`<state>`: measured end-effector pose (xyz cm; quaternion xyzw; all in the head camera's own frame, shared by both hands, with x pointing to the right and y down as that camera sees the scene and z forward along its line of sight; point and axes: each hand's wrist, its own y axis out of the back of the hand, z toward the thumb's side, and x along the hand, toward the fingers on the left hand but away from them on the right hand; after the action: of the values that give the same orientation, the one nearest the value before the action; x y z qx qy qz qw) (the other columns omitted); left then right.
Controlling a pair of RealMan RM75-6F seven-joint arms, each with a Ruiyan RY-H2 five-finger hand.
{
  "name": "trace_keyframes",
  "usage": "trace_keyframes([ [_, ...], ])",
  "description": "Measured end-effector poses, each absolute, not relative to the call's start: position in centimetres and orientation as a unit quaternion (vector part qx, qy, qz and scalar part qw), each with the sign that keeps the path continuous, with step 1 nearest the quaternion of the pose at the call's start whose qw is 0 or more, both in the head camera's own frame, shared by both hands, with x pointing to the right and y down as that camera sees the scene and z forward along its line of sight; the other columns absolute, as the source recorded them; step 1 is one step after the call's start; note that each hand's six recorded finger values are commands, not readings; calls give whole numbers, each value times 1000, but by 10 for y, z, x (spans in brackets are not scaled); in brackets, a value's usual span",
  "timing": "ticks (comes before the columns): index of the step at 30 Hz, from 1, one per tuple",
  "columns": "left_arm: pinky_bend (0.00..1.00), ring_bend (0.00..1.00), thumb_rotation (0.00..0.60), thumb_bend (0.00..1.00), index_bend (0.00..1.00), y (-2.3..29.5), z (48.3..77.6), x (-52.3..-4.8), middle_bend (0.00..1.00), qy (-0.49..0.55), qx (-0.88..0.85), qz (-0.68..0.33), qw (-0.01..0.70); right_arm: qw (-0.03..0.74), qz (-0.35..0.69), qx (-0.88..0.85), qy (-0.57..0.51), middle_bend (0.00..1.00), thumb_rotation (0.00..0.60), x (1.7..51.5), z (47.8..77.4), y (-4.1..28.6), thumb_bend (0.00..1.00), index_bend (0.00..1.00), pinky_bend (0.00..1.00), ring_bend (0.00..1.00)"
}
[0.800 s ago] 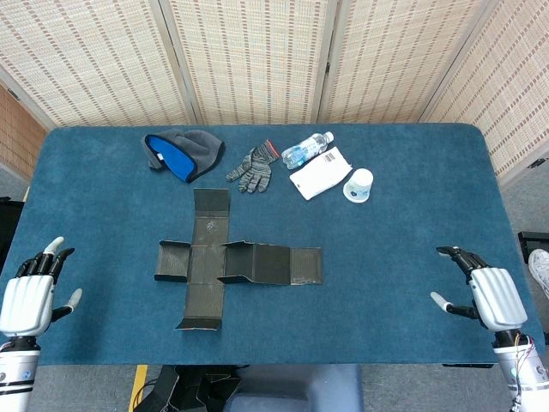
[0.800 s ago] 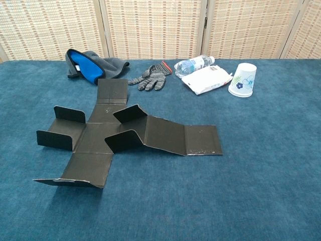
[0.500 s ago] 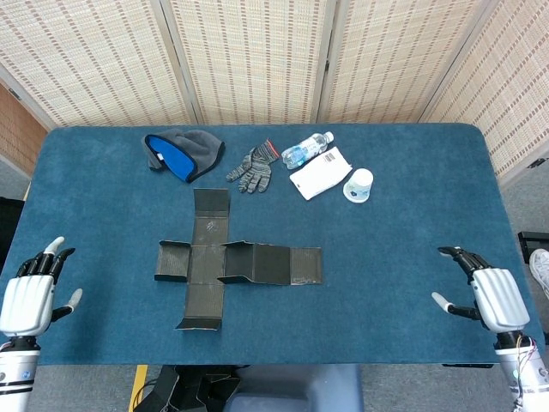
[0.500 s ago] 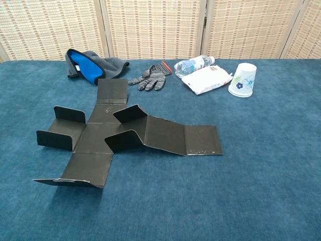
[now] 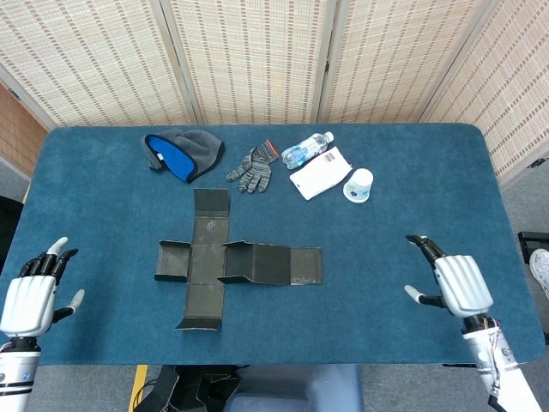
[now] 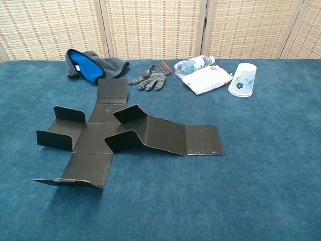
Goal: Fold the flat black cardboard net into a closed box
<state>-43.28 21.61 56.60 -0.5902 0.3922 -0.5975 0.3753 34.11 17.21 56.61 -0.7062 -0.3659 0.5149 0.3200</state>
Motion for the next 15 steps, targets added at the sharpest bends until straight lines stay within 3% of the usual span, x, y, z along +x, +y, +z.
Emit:
trace_keyframes([
  [4,230,175,600,252,191,217,565,-432,103,391,-592,-595,377,309,533,-712,-337,153,600,318,580,166,42,0,921,781],
  [15,230,175,600,252,194,219,561,-434,103,392,-593,-593,379,284,537,-747,-269,152,600,224,621,158,39,24,922,781],
])
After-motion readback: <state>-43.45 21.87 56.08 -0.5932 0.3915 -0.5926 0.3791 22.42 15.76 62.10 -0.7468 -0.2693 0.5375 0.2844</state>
